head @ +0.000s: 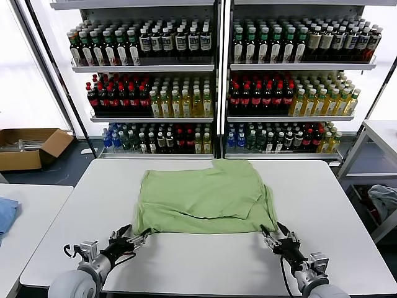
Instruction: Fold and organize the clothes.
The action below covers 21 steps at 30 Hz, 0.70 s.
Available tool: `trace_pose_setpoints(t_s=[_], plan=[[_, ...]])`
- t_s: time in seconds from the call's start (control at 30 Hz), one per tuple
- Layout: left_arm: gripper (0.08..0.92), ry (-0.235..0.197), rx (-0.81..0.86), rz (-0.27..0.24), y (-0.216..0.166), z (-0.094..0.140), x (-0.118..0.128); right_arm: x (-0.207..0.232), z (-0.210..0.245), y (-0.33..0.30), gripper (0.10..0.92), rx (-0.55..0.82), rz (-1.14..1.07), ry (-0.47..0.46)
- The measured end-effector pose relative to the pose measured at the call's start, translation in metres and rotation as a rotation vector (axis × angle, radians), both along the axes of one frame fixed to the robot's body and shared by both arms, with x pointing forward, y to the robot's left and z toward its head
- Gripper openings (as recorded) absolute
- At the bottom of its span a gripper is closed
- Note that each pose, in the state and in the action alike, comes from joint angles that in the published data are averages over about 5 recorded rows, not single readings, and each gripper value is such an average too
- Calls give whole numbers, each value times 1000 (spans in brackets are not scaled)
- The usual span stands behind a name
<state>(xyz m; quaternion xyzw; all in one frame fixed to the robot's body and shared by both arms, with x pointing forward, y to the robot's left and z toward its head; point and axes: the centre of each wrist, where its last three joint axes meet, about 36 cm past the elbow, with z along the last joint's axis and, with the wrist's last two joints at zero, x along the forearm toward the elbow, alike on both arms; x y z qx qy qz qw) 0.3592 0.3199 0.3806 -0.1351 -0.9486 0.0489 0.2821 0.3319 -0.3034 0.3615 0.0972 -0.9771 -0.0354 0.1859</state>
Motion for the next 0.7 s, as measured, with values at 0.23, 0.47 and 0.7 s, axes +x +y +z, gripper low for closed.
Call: trace_pose_setpoints(t_s=[0.23, 0.47, 0.7], plan=[[377, 10, -25, 4, 2, -4, -2, -1, -4, 1, 256, 3, -25, 5], [178, 16, -30, 5, 5, -6, -5, -6, -5, 1, 114, 7, -36, 5], [87, 15, -27, 3, 10, -3, -9, -16, -1, 1, 114, 10, -29, 5]])
